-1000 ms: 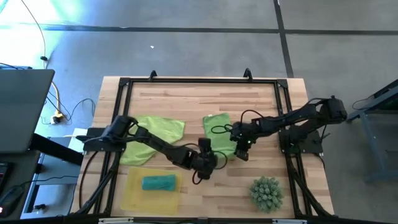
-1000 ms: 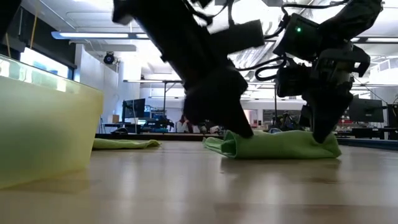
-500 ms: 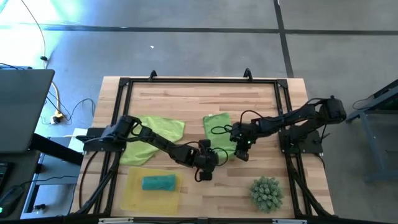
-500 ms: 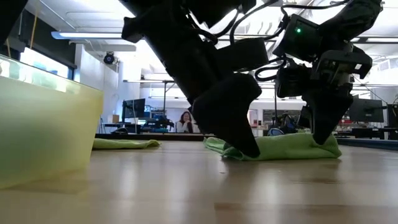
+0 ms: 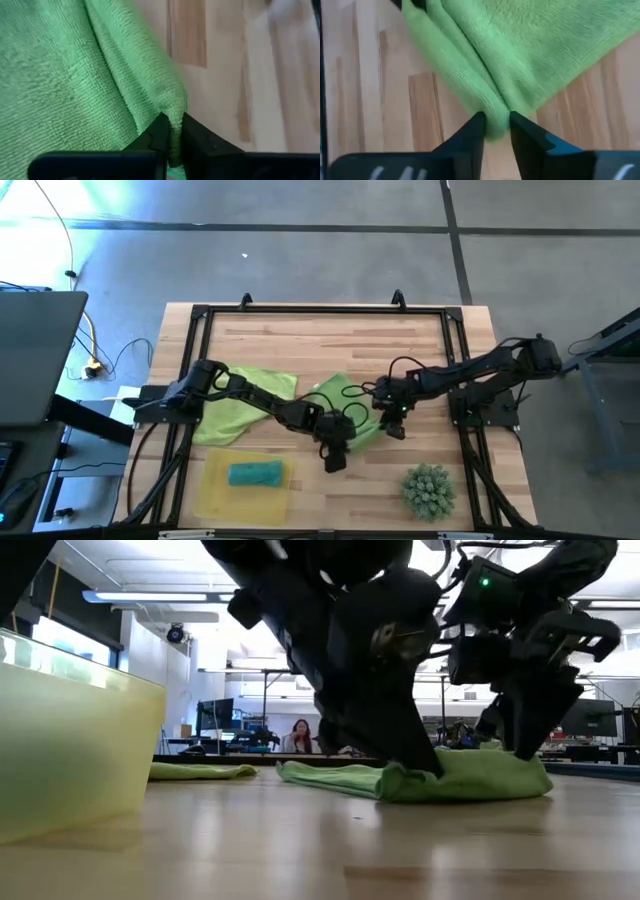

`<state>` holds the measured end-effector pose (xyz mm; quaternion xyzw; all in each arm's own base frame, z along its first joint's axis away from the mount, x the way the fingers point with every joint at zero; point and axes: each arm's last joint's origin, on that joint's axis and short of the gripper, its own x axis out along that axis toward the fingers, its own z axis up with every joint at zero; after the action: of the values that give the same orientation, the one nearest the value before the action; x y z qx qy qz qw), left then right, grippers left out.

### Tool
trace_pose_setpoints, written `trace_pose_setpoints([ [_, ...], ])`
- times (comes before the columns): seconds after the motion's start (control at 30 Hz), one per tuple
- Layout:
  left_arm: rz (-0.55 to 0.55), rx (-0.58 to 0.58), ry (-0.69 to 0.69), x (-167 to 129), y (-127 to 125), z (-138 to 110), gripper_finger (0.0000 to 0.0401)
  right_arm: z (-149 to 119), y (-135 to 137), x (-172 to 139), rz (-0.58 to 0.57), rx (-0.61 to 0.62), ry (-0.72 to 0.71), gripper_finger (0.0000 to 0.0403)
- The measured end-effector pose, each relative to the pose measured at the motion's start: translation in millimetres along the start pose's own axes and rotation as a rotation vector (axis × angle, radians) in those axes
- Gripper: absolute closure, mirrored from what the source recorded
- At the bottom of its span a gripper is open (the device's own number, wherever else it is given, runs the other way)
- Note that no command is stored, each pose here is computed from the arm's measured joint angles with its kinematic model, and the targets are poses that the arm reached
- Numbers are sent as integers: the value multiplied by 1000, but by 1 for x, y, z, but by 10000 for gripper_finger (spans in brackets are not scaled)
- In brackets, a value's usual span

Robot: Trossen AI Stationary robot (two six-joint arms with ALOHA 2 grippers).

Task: Roll microfiber towels into tight, uniform cylinder then place into a basket
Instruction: Roll the green microfiber towel

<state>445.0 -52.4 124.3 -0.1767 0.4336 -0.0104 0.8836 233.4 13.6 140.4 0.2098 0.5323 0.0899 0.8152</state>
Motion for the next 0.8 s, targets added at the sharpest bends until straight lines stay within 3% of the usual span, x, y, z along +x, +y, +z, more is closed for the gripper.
trace_pose_setpoints([
  [0.13, -48, -50, 19, 1, 0, -3, 394, -3, 4, -10, -2, -138, -2, 299],
  [0.27, -47, -143, 33, -1, 2, -14, 393, -4, 15, -19, -22, -375, -42, 296],
  [0.47, -109, -262, -72, -3, 6, -35, 393, -7, 43, -18, -57, -725, -117, 295],
  [0.67, -123, -421, -130, -10, 20, -54, 393, -6, 61, -4, -114, -870, -183, 295],
  [0.8, -94, -435, -131, -9, 21, -57, 393, -7, 61, 8, -149, -930, -161, 295],
])
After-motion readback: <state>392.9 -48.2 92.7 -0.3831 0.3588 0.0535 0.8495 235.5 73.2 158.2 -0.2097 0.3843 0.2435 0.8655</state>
